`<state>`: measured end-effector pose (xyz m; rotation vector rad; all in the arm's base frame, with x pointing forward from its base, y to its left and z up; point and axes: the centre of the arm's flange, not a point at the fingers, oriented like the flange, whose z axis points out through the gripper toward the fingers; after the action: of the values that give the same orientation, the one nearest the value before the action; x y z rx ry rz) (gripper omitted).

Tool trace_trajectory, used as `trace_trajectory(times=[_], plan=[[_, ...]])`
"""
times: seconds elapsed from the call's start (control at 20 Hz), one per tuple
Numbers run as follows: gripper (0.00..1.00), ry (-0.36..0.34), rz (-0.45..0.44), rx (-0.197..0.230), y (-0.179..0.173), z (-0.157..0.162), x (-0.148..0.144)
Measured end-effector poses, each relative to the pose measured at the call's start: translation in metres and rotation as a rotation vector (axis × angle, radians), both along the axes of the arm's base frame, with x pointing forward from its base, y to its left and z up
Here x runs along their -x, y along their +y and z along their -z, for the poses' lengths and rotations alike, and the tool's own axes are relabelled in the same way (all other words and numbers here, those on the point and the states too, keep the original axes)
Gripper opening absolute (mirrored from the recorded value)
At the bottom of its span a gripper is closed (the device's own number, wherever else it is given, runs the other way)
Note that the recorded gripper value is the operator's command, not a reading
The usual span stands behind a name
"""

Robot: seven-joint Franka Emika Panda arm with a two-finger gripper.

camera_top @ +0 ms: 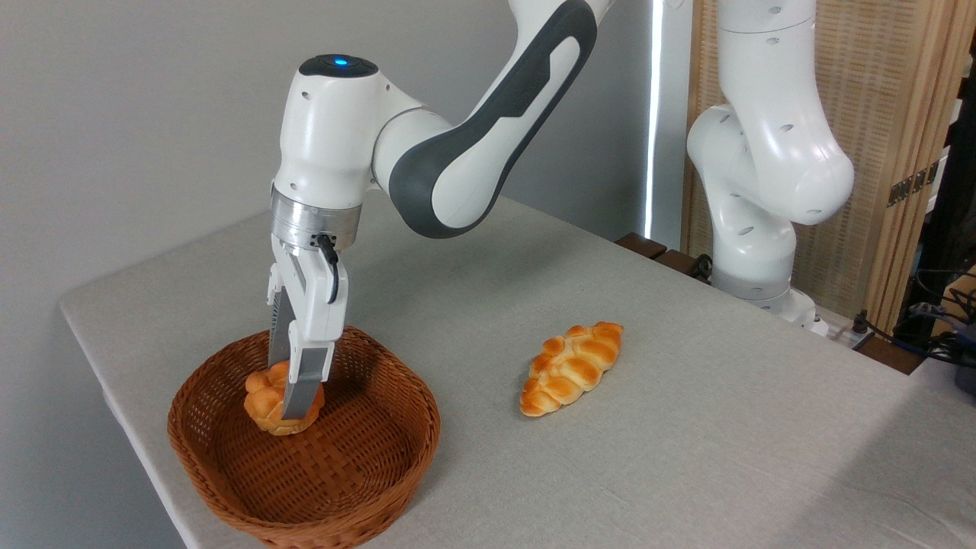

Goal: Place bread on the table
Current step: 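Close the gripper on the round golden bun inside the basket, then lift the bun out of the basket and carry it beside the braided roll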

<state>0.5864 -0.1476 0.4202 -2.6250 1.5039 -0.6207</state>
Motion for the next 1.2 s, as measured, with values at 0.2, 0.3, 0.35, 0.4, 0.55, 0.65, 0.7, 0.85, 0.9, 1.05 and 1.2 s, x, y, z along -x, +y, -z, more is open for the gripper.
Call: trace_trajectory(times=[0.2,0.3,0.35,0.4,0.55,0.65,0.7,0.85,0.9,1.05,1.2], plan=[[0.68,0.000,0.000,0.000,-0.0001,0.0000,0.0000],[0.61,0.000,0.001,0.000,-0.0001,0.0000,0.0000],[0.59,0.000,0.001,0.000,-0.0002,0.0000,0.0000],[0.55,0.000,0.001,0.000,-0.0002,0.0000,0.0000],[0.50,0.000,0.001,0.000,-0.0003,0.0000,0.0001],[0.48,0.000,0.002,-0.001,-0.0004,0.0000,0.0001],[0.47,0.000,0.002,-0.001,-0.0004,0.0000,0.0001],[0.47,0.000,0.002,-0.001,-0.0004,0.0000,0.0001],[0.47,0.000,0.002,-0.001,-0.0005,0.0000,0.0001],[0.47,-0.001,0.008,-0.003,-0.0005,0.0000,0.0001],[0.47,-0.003,0.016,-0.006,-0.0005,0.0000,0.0001]])
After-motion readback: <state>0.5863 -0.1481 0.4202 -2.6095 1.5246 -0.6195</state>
